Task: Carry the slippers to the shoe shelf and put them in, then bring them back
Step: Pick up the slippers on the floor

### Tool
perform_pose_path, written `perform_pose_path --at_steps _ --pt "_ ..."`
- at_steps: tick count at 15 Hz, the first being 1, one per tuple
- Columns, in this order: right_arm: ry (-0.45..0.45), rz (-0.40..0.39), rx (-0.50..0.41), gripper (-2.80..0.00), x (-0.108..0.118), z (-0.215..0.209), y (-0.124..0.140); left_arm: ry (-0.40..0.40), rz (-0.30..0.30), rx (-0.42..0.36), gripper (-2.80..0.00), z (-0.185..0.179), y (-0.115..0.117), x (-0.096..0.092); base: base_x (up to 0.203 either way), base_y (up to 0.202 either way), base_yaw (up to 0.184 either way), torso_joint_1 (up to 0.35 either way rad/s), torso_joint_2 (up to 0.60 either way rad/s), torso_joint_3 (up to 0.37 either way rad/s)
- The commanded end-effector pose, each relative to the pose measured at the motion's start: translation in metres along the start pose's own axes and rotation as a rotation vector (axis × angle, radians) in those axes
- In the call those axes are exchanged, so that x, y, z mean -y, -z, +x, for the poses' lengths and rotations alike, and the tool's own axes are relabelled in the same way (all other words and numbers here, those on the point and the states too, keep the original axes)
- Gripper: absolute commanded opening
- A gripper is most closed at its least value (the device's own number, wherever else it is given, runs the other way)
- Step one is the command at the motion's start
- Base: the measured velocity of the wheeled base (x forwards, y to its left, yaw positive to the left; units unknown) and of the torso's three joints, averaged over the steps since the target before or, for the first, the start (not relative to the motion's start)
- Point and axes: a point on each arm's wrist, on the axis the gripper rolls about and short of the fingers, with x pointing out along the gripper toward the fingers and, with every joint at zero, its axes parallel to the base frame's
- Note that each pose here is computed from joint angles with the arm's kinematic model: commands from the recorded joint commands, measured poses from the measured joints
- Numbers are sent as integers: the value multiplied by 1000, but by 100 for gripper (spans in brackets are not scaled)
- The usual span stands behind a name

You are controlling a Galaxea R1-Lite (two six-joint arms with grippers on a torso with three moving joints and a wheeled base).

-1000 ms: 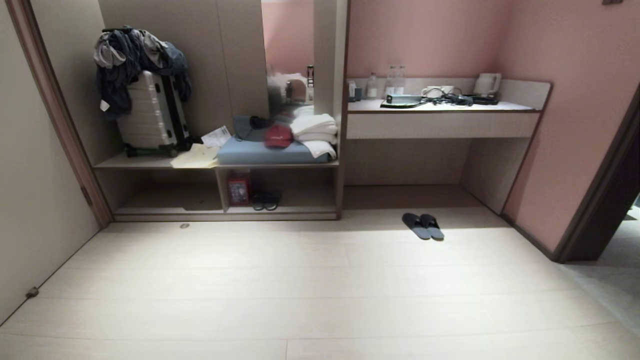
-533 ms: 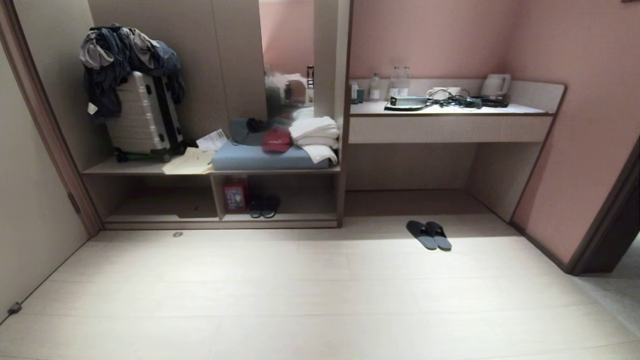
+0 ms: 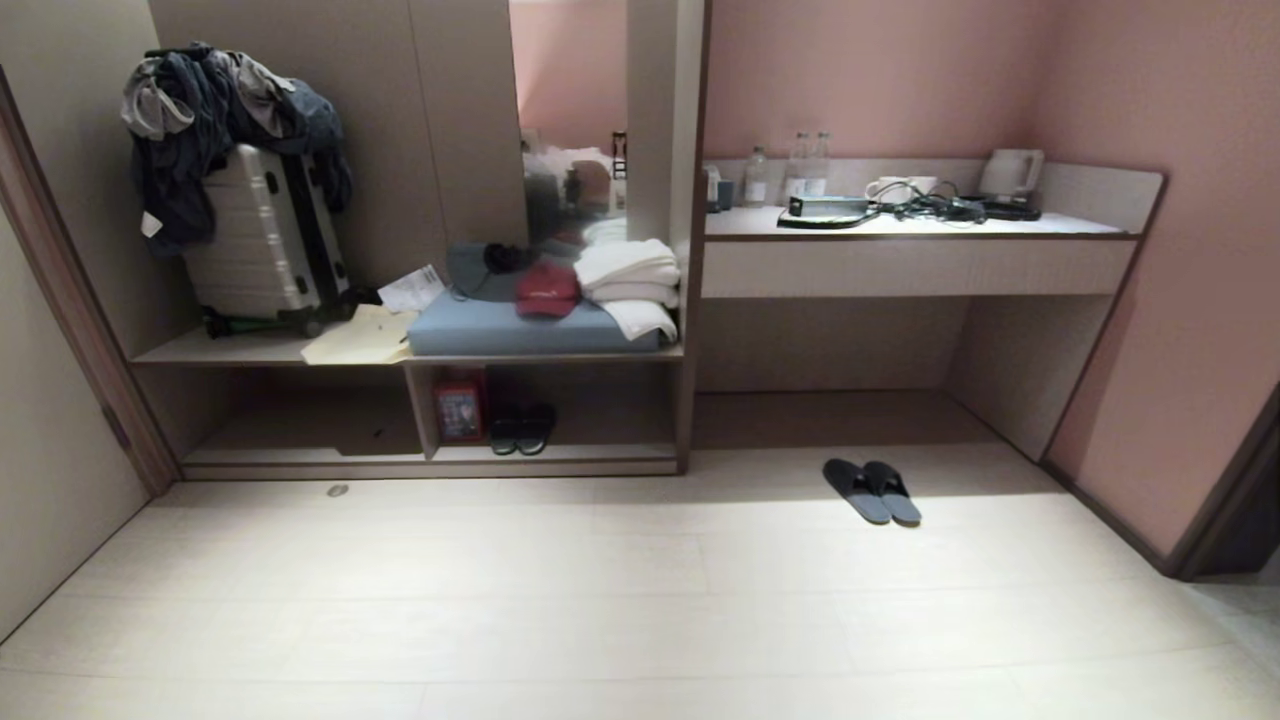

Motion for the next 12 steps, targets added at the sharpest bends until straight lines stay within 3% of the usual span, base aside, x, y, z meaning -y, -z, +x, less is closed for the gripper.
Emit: perform_pose_path --at_steps 1,12 --pt "0 0 0 -280 0 0 0 0 0 0 -280 0 0 0 206 0 -4 1 1 5" --pt "0 0 0 -280 0 0 0 0 0 -2 -280 0 0 0 198 0 0 2 3 2"
